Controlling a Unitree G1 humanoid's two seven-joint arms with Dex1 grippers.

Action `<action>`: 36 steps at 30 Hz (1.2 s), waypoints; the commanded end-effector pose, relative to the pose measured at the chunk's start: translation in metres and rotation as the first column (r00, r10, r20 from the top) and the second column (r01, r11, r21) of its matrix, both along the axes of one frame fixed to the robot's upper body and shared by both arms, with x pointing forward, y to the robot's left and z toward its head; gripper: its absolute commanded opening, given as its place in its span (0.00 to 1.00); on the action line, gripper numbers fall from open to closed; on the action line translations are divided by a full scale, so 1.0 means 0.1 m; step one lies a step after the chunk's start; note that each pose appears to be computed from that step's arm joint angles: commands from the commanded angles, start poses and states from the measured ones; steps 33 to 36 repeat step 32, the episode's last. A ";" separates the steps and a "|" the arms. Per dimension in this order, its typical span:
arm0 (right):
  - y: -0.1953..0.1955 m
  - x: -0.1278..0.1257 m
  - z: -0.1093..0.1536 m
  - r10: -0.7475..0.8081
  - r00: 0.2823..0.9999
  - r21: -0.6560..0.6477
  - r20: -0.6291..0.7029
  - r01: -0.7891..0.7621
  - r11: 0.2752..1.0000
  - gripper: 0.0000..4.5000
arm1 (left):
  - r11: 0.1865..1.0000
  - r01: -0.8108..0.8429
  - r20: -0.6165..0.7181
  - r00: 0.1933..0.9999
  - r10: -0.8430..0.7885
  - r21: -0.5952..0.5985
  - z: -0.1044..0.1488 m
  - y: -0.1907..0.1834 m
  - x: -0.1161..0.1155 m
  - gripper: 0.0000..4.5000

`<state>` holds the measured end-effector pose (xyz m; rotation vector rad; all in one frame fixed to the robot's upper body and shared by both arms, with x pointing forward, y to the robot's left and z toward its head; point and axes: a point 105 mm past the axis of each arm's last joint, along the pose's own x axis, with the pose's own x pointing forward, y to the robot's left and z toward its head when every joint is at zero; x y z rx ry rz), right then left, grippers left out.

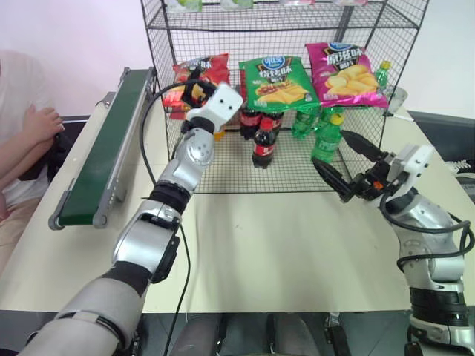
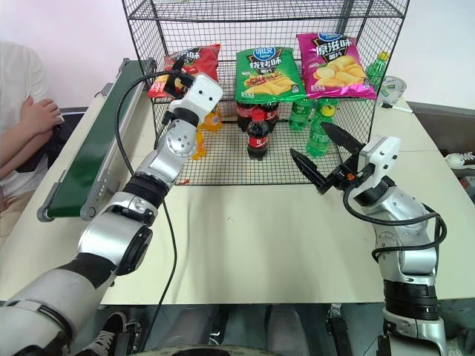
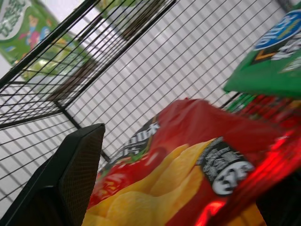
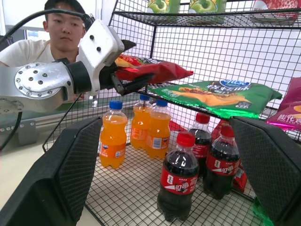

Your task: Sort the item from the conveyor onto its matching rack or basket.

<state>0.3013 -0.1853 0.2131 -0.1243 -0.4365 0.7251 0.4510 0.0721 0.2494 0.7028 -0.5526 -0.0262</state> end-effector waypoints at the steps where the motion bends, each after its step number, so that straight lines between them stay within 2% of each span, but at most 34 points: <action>1: 0.04 -0.05 0.10 0.012 0.998 -0.005 0.054 -0.012 1.000 1.00 | 0.998 0.048 0.056 0.997 -0.051 0.051 0.09 -0.06 -0.13 0.99; 6: 0.02 -0.05 0.08 0.011 0.999 -0.014 0.045 -0.010 1.000 1.00 | 0.984 0.156 0.096 0.982 -0.165 0.090 0.11 -0.07 -0.40 0.99; 8: 0.01 -0.06 0.06 0.008 0.999 -0.022 0.040 -0.007 1.000 1.00 | 0.971 0.229 0.082 0.969 -0.234 0.064 0.11 0.00 -0.55 0.99; 14: -0.08 -0.12 0.03 0.011 1.000 -0.072 0.016 -0.010 0.997 1.00 | 0.890 0.408 -0.124 0.891 -0.437 -0.204 -0.11 0.50 -0.95 0.99; 16: -0.13 -0.15 0.02 0.017 1.000 -0.090 0.001 -0.016 0.996 1.00 | 0.863 0.395 -0.217 0.856 -0.470 -0.314 -0.25 0.77 -1.07 0.99; 18: -0.23 -0.19 -0.02 0.022 0.999 -0.138 -0.031 -0.026 0.990 1.00 | 0.833 0.315 -0.337 0.805 -0.488 -0.454 -0.47 1.21 -1.23 0.99; 20: -0.28 -0.21 -0.05 0.024 0.999 -0.168 -0.049 -0.032 0.985 1.00 | 0.814 0.281 -0.377 0.777 -0.504 -0.508 -0.52 1.38 -1.33 0.99; 23: -0.48 -0.30 -0.09 0.015 0.995 -0.247 -0.100 -0.040 0.968 1.00 | 0.866 0.279 -0.458 0.759 -0.464 -0.415 -0.52 1.74 -1.62 0.99; 25: -0.59 -0.35 -0.10 0.007 0.993 -0.283 -0.122 -0.041 0.958 1.00 | 0.885 0.229 -0.504 0.752 -0.425 -0.405 -0.56 1.96 -1.72 0.99; 31: -0.71 -0.36 -0.18 -0.005 0.988 -0.322 -0.156 -0.046 0.945 1.00 | 0.914 0.147 -0.555 0.754 -0.351 -0.379 -0.70 2.29 -1.82 0.99; 32: -0.72 -0.35 -0.19 -0.003 0.987 -0.327 -0.158 -0.050 0.944 1.00 | 0.929 0.142 -0.562 0.761 -0.323 -0.342 -0.73 2.34 -1.84 0.99; 36: -0.72 -0.35 -0.19 -0.003 0.987 -0.327 -0.158 -0.050 0.944 1.00 | 0.929 0.142 -0.562 0.761 -0.323 -0.342 -0.73 2.34 -1.84 0.99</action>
